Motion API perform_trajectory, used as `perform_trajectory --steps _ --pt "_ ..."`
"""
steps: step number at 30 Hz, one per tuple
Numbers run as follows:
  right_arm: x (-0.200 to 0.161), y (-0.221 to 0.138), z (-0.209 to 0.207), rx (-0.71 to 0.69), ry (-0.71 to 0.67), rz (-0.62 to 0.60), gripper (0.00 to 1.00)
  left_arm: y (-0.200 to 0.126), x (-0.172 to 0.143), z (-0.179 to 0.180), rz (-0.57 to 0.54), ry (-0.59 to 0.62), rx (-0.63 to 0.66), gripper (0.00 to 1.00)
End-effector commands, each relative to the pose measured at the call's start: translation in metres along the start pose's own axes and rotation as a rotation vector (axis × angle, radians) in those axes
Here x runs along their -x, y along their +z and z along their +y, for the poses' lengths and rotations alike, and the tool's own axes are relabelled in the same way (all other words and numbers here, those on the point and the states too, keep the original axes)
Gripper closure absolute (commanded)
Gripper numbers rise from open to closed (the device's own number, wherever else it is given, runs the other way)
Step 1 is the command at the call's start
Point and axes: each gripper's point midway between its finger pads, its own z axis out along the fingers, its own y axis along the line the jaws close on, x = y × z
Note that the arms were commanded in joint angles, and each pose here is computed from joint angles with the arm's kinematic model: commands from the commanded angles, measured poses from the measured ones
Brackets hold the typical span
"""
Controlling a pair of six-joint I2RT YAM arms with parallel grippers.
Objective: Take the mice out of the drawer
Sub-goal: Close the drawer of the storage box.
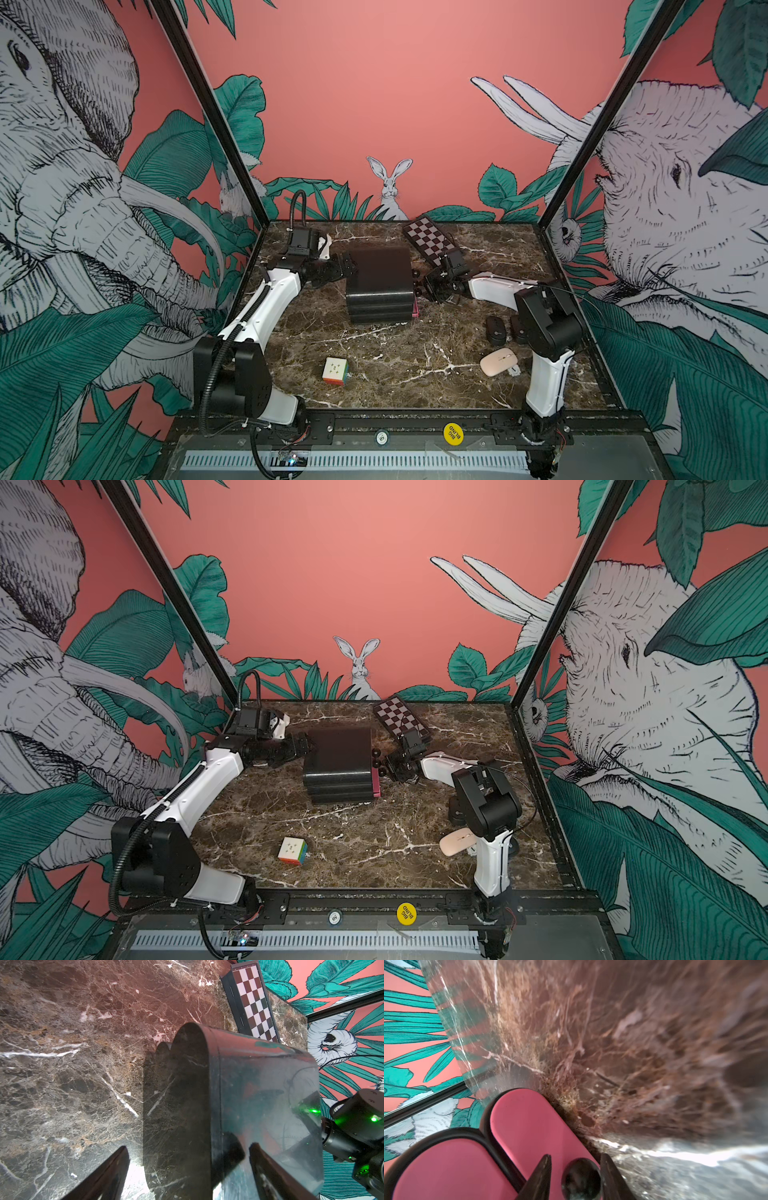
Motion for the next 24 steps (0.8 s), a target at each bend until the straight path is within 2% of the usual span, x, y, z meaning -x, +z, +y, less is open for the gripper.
perform_trajectory --steps 1,11,19,24 --pt "-0.008 0.014 -0.007 0.026 0.042 0.04 0.6 -0.002 -0.002 -0.004 0.01 0.012 -0.014 0.08" --pt "-0.02 0.032 -0.01 0.072 0.121 0.075 0.6 -0.003 -0.003 -0.004 0.01 0.013 -0.012 0.07" --pt "-0.022 0.031 -0.012 0.094 0.148 0.071 0.6 -0.003 -0.004 -0.003 0.012 0.007 -0.011 0.08" --pt "-0.019 0.022 -0.014 0.136 0.217 0.041 0.61 -0.004 -0.004 -0.003 0.01 0.002 -0.01 0.08"
